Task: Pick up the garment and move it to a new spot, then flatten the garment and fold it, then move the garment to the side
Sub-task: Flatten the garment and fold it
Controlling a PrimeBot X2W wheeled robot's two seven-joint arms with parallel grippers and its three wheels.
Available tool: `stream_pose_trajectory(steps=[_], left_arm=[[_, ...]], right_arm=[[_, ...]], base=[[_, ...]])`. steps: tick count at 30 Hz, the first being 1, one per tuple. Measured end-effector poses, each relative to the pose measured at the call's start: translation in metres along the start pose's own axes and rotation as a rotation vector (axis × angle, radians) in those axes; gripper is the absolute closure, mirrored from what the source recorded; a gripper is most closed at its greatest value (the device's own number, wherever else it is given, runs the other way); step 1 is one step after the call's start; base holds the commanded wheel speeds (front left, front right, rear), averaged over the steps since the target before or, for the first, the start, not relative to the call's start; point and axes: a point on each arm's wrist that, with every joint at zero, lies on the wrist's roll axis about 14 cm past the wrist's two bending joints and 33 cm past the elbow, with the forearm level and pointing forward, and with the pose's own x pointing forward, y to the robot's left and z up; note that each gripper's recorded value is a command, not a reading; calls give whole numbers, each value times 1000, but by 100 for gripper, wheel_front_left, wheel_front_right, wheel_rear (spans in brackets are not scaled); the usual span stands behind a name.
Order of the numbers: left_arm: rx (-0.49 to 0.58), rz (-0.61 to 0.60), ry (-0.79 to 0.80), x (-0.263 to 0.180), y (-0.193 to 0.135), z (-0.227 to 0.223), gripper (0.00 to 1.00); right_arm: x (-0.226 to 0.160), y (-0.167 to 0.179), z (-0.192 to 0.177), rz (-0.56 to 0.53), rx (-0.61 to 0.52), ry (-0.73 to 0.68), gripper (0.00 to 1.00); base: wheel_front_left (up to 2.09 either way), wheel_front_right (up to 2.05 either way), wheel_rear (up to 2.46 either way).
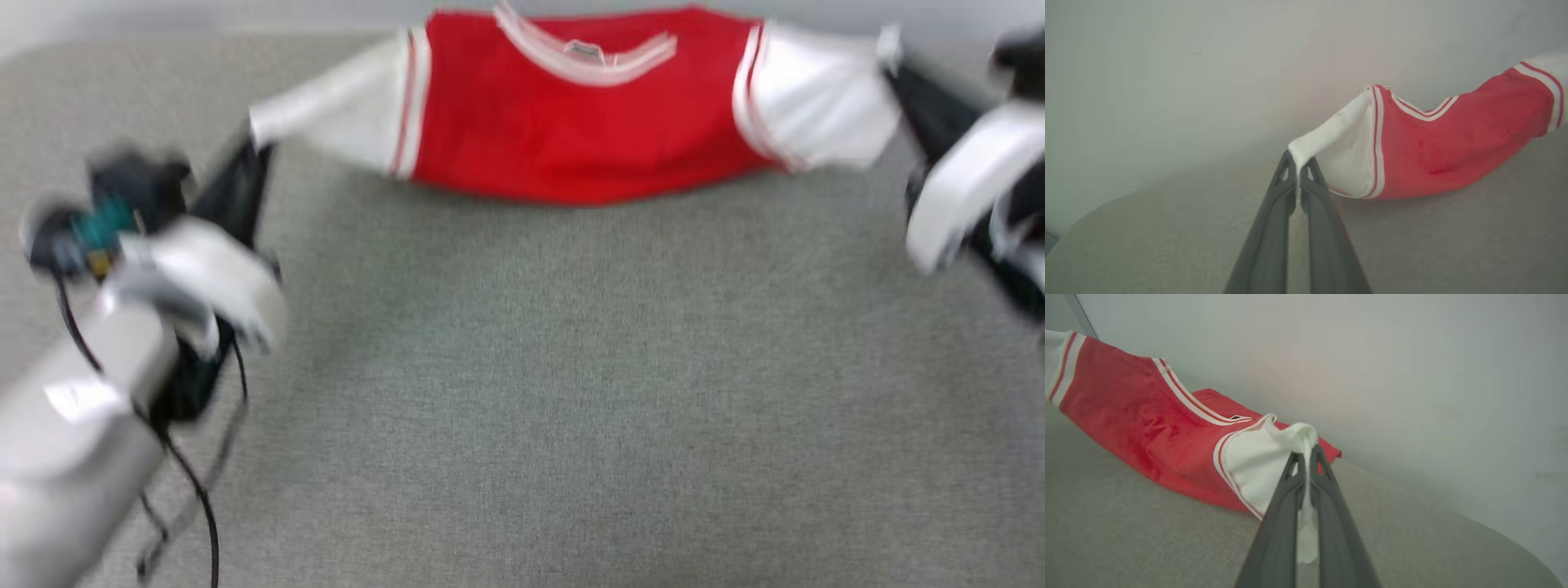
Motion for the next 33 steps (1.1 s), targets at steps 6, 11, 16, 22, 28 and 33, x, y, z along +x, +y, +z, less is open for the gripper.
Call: stream_pose_trajectory(steps=[6,11,16,22,28,33], left_arm=[[-72,2,127,-61,-20,-40,100],[-130,67,192,-102,-18,-61,100],[-156,109,261,-145,-17,-80,100],[-199,139,321,-185,-23,-97,100],[-238,177,377,-216,-28,-114,100],[-264,200,412,-233,-31,-124,100]], right_arm=[[-55,20,-53,16,48,123,100],[-101,33,-91,1,102,211,100],[-145,43,-118,-23,142,281,100],[-192,48,-140,-71,197,325,100],[-237,63,-168,-92,249,402,100],[-259,66,-183,-106,258,466,100]], base=[[0,0,0],[0,0,0],[0,0,0],[0,0,0],[0,0,0],[0,0,0]])
